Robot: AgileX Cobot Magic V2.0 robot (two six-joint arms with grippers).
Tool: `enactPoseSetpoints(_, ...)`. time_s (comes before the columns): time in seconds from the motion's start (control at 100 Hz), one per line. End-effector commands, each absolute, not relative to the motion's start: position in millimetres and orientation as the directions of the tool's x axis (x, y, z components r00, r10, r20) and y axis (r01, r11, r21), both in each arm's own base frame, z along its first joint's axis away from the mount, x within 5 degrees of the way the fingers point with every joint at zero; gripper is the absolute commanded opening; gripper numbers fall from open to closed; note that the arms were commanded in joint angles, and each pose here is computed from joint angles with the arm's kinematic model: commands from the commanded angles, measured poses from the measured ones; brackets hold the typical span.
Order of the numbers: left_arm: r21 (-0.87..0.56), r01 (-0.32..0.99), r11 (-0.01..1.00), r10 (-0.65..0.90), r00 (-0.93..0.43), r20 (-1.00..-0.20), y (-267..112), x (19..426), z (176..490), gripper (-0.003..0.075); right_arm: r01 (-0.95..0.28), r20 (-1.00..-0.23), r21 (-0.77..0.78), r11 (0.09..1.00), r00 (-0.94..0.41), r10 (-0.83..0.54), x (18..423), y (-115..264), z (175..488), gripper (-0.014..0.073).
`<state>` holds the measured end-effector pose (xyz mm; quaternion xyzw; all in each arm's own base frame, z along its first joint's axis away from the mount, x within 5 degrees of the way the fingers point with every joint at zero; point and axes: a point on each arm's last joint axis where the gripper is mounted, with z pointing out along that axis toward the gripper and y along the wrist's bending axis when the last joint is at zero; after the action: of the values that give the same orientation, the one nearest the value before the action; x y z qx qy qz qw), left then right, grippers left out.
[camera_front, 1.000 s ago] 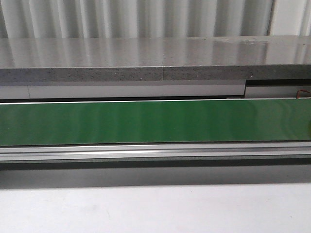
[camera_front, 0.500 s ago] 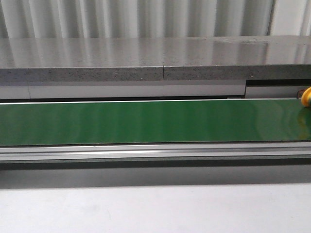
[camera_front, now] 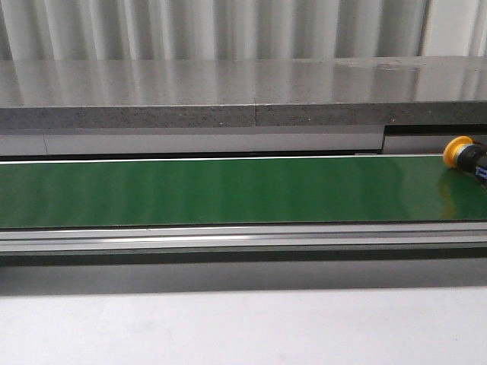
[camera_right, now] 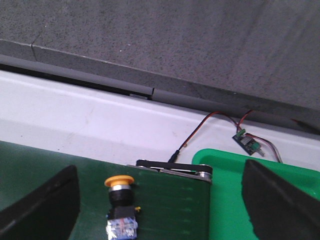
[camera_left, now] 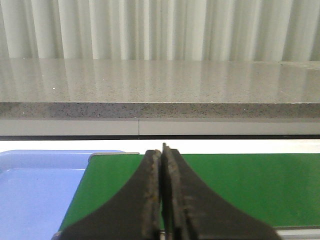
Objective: Move button from right to left
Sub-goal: 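Lower the button onto the belt and open the right gripper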
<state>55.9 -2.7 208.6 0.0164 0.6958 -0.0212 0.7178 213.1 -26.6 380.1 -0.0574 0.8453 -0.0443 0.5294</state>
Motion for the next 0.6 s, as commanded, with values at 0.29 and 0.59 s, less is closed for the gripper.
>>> enactPoseSetpoints(0.29, -0.019, 0.07, 0.997, -0.027, 0.118, -0.993, -4, 54, 209, -0.002, -0.05, -0.953, -0.149, 0.988, -0.258, -0.157, 135, -5, 344, 0.0377)
enactPoseSetpoints(0.59, -0.019, 0.07, 0.997, -0.027, 0.118, -0.993, -4, 54, 209, -0.002, -0.116, -0.932, -0.077, 0.99, -0.344, -0.113, 122, 3, 330, -0.0059)
